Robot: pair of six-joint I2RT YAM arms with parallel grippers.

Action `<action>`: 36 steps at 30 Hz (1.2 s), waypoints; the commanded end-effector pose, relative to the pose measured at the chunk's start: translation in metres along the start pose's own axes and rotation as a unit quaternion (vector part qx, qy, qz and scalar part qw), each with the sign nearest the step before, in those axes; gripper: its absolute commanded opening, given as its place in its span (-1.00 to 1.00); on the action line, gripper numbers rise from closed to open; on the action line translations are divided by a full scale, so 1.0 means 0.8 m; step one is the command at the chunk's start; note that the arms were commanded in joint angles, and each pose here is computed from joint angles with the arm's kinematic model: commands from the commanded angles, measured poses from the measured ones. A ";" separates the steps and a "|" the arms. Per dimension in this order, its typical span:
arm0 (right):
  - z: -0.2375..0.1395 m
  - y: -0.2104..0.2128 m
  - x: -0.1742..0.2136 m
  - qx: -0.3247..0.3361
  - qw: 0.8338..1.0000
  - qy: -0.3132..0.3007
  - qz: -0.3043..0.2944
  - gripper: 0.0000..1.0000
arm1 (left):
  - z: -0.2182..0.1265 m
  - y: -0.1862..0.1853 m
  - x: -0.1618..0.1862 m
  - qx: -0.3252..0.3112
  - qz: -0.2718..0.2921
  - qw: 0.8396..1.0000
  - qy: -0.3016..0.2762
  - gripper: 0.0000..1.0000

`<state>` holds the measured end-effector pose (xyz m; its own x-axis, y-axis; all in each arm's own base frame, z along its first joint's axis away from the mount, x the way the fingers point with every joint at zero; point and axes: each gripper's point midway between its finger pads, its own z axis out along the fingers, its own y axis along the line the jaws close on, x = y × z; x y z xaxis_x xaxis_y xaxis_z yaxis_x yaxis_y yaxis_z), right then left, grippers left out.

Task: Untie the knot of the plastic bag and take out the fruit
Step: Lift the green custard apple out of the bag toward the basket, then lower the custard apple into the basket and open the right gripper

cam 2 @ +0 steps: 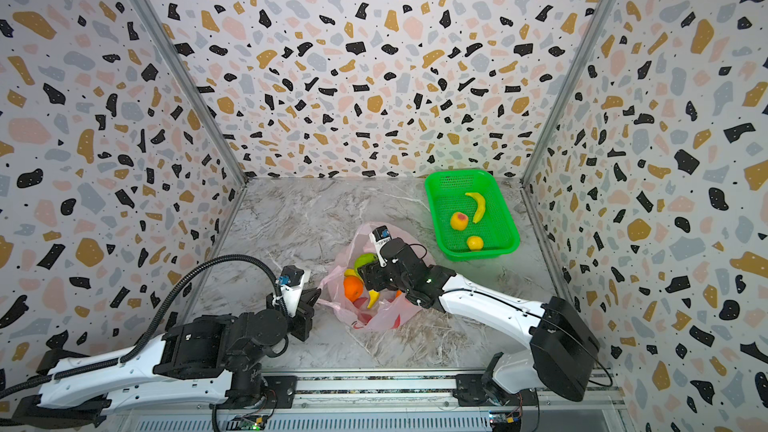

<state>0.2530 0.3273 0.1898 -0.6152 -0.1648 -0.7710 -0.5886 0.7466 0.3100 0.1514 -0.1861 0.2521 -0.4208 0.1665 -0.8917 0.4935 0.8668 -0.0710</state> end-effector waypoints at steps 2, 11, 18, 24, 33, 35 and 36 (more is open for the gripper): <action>-0.040 0.014 -0.016 -0.018 1.000 0.000 -0.001 0.28 | -0.009 -0.002 -0.024 0.005 -0.011 1.000 -0.025 -1.00; -0.111 0.008 -0.067 -0.065 0.997 -0.041 0.025 0.29 | -0.008 -0.003 -0.024 0.004 -0.009 1.000 -0.025 -1.00; -0.148 -0.047 -0.112 -0.035 0.995 -0.081 0.035 0.30 | -0.008 -0.004 -0.025 0.006 -0.007 1.000 -0.026 -1.00; -0.150 -0.166 -0.131 0.082 0.988 -0.114 0.065 0.30 | -0.007 -0.007 -0.027 0.010 -0.006 0.999 -0.029 -1.00; -0.132 -0.342 -0.116 0.243 0.955 -0.124 0.118 0.31 | -0.006 -0.010 -0.025 0.013 0.000 1.000 -0.026 -1.00; -0.124 -0.373 -0.107 0.258 0.950 -0.116 0.133 0.30 | -0.006 -0.009 -0.025 0.013 0.000 1.000 -0.027 -1.00; -0.122 -0.388 -0.102 0.265 0.947 -0.113 0.142 0.30 | -0.006 -0.009 -0.024 0.013 0.000 1.000 -0.026 -1.00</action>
<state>0.4171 0.0678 0.2102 -0.5927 0.1799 -0.7851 -0.0730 0.9587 0.2749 0.1524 -0.1908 0.2572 -0.4037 0.1731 -0.8983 0.5051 0.8609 -0.0611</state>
